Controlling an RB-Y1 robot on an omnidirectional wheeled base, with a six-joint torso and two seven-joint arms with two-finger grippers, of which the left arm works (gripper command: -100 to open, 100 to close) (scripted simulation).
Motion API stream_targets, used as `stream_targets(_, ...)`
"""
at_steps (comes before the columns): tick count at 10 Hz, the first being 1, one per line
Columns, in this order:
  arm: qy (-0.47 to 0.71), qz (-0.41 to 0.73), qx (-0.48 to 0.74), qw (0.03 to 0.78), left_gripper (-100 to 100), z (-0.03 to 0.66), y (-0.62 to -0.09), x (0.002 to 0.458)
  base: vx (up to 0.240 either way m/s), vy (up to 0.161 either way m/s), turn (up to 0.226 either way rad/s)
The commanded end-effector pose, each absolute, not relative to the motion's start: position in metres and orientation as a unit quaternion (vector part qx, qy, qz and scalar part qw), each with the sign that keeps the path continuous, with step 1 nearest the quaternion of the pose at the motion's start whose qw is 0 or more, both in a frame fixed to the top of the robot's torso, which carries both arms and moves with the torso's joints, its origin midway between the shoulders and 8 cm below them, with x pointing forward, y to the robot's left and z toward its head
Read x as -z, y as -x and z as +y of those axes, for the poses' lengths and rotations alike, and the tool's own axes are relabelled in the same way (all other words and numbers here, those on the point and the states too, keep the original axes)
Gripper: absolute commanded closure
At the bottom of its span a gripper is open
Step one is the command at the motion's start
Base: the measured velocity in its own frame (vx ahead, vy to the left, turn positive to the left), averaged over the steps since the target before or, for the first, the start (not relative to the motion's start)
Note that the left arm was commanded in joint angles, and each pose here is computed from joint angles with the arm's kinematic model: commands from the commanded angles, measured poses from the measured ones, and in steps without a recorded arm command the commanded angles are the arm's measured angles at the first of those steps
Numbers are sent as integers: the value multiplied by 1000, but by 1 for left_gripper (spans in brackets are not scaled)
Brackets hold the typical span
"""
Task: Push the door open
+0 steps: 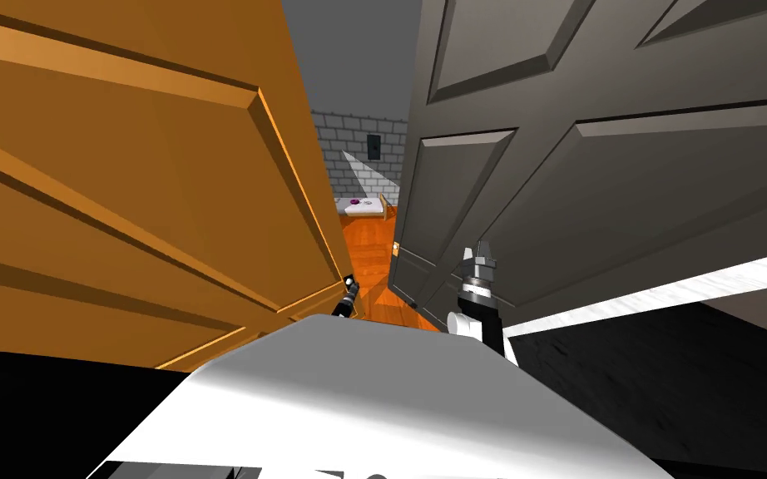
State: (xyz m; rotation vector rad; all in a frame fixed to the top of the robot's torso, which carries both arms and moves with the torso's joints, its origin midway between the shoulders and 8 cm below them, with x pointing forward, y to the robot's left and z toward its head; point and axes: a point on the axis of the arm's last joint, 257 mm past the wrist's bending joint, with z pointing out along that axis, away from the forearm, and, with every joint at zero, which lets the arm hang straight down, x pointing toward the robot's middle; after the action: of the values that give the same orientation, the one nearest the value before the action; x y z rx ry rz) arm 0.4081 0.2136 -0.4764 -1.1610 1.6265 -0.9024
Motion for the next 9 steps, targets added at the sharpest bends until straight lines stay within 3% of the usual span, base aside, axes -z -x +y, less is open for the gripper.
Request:
stream_targets(1,478,644,371,469,-100,221,-414,469,-16,-24,31)
stream_targets(9,511,565,385,521,-100,252,-432,436,-62,-91,103)
